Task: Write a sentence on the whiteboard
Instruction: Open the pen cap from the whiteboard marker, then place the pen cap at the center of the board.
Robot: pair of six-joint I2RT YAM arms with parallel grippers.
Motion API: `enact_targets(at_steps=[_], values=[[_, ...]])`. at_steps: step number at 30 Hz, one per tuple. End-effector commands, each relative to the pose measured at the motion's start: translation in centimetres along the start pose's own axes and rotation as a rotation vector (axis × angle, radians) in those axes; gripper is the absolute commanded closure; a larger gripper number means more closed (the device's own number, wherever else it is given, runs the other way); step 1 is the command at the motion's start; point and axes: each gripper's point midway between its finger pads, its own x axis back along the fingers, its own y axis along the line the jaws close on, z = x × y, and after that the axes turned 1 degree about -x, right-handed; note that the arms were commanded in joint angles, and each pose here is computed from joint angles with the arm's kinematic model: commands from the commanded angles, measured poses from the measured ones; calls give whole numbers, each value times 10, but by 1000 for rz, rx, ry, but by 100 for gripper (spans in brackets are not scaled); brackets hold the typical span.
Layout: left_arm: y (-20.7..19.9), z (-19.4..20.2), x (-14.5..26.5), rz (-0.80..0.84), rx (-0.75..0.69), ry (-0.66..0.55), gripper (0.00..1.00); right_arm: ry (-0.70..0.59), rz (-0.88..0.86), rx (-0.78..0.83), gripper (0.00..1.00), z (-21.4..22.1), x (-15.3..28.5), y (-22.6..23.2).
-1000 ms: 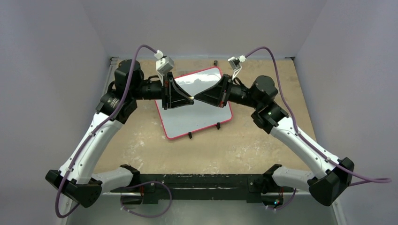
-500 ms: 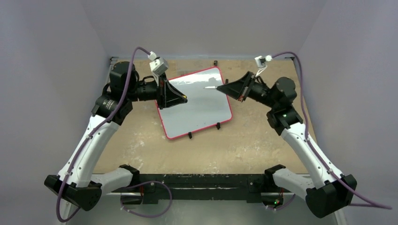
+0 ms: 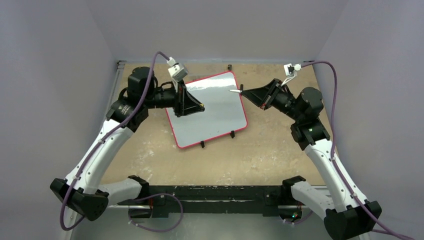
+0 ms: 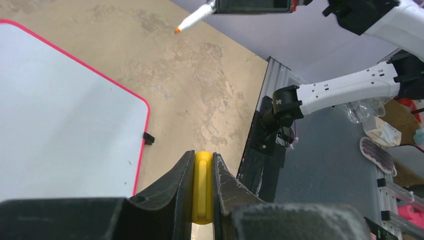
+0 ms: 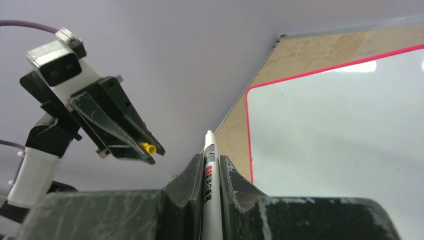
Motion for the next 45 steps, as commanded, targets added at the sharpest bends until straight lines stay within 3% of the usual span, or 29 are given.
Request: enact_targets(at_steps=[1,6,20,34,45], values=[[14,15,-30,-50,42,17,100,-157,157,189,100,-36,18,-6],[24,52,-62,-74,99,55,100,-223,312,241,100,-43,35,-31],[47,170,-161,-113,146,249,100,-322,425,277,100,-42,60,-55],[67,218,-231,-129,142,280,100,-379,513,346,100,-51,74,-67],[76,237,-251,-138,134,281,100,-329,487,359,100,-45,66,-69]])
